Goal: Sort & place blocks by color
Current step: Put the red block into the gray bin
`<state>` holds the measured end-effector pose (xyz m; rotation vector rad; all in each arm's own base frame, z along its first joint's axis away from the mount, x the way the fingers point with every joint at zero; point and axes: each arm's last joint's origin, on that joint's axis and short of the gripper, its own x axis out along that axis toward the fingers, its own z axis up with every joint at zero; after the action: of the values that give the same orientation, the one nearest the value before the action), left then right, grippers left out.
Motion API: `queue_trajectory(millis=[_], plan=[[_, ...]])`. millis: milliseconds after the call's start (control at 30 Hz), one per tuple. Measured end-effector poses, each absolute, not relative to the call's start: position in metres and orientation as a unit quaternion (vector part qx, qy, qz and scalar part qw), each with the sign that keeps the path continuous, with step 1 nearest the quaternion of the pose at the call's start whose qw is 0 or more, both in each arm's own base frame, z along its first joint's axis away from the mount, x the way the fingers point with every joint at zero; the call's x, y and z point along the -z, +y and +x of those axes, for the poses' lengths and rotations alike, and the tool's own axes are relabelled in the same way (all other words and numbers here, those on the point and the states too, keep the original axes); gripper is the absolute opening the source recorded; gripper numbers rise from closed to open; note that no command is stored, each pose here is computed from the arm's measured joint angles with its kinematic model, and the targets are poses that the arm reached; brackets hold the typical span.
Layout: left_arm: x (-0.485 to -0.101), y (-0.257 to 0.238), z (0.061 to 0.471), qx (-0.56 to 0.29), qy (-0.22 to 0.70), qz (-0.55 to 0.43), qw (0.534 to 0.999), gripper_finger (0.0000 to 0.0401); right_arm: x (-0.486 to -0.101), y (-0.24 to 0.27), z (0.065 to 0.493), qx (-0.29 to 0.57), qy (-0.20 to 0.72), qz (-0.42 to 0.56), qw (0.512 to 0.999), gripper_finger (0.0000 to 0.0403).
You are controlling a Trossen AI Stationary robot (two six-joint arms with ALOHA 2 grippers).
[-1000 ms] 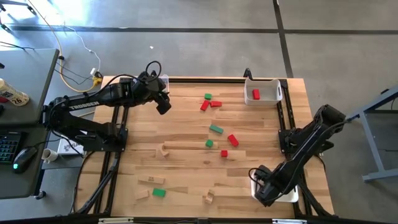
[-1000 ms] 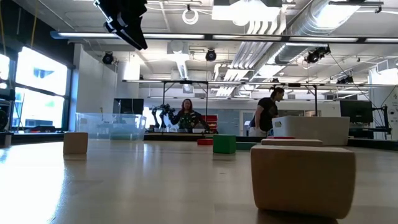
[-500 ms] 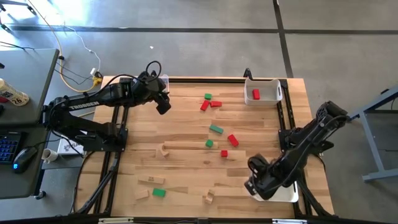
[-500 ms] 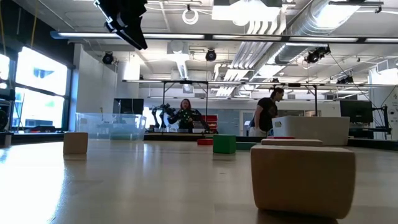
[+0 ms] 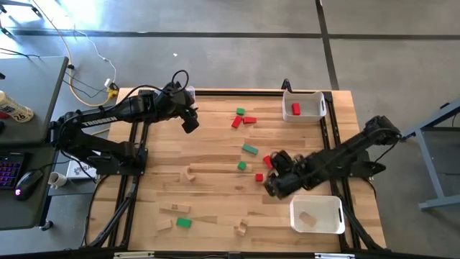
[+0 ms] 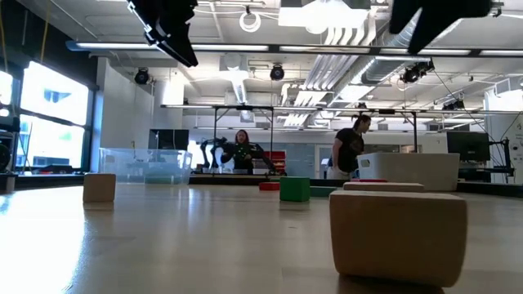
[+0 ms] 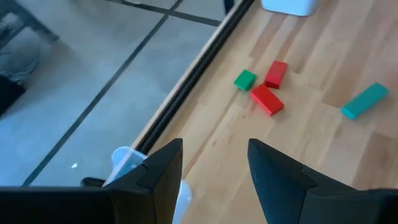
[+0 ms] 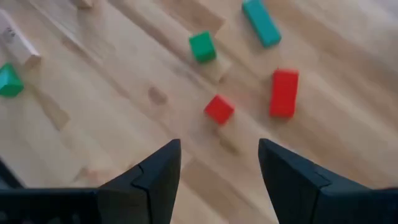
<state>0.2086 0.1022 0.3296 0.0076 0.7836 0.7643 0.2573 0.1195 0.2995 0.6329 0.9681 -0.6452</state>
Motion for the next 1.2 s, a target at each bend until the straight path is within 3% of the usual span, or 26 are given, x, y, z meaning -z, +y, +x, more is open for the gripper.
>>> queue_trajectory(millis=[367,733,967,1200], plan=[[-0.312,0.112,0.214,-0.3,0.423,-0.043,0.854,0.017,-0.306,0.047,0.295,0.266,0.431,0.18,0.843,0.0201],[-0.303,0.126,0.208,-0.321,0.454,-0.065,0.829,0.017,-0.315,-0.032,0.312,0.279,0.392,0.075,0.874,0.0201],[-0.303,0.135,0.202,-0.347,0.448,-0.088,0.819,0.017,-0.324,-0.085,0.313,0.292,0.346,0.069,0.889,0.0201],[-0.303,0.144,0.196,-0.37,0.441,-0.106,0.811,0.017,-0.337,-0.126,0.312,0.241,0.283,0.04,0.927,0.0201]])
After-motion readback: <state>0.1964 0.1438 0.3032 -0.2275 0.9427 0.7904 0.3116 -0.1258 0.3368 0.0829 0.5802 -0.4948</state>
